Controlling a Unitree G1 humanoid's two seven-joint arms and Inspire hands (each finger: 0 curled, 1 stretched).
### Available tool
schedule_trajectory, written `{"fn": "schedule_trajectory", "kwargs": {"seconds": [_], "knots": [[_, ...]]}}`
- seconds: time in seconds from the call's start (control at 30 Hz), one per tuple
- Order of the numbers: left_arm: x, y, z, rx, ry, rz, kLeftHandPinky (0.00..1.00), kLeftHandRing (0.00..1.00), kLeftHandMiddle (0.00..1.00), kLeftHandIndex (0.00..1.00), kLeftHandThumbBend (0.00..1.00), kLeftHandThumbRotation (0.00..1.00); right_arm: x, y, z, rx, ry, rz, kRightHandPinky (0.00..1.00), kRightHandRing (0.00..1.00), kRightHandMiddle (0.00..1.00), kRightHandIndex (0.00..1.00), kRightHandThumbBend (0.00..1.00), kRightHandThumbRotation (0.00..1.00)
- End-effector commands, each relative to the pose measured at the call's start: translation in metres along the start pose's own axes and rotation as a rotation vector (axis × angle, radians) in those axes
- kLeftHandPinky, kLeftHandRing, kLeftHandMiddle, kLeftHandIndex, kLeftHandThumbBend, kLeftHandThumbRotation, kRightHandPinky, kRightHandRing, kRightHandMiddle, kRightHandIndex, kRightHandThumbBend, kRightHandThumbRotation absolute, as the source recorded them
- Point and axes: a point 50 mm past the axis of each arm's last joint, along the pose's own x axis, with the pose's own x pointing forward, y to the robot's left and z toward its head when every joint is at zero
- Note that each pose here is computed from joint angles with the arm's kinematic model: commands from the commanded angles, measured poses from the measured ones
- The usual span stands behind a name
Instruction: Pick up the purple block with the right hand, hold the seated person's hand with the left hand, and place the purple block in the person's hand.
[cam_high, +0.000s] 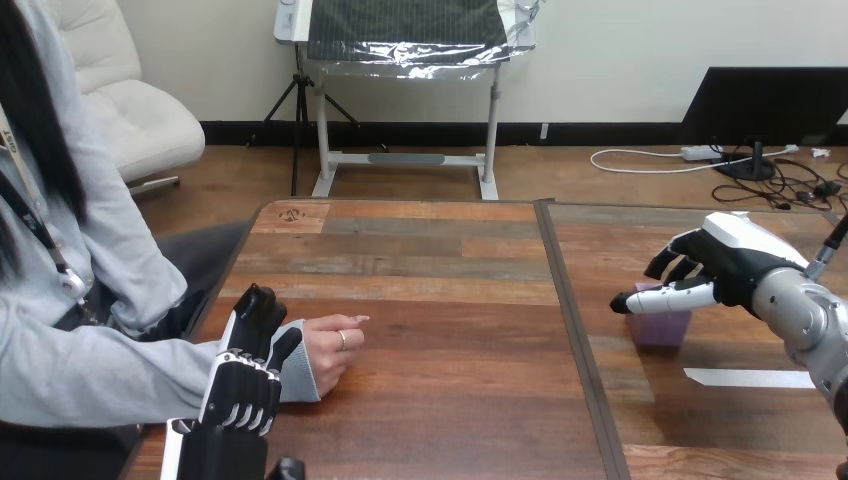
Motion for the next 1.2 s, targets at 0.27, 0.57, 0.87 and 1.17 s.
{"fn": "schedule_trajectory", "kwargs": {"seconds": [0.27,0.57,0.87,1.17], "knots": [[0.021,-0.001,0.004,-0.002,-0.086,-0.047,0.93,0.97,0.97,0.95,0.98,0.71,-0.001,0.013,0.004,0.011,-0.049,0.093,0.66,0.70,0.72,0.71,0.80,0.59],[0.024,-0.001,0.004,0.000,-0.100,-0.053,0.93,0.96,0.96,0.95,0.97,0.70,-0.003,0.005,0.009,-0.001,-0.111,0.101,0.67,0.70,0.72,0.70,0.78,0.59],[0.024,-0.001,0.004,0.002,-0.101,-0.051,0.92,0.96,0.96,0.95,0.98,0.70,-0.007,-0.003,0.010,-0.007,-0.175,0.087,0.66,0.69,0.72,0.71,0.80,0.59],[0.025,-0.001,0.003,-0.004,-0.100,-0.051,0.92,0.96,0.97,0.95,0.98,0.69,-0.016,-0.018,0.012,0.011,-0.249,0.021,0.65,0.68,0.71,0.71,0.79,0.53]]}}
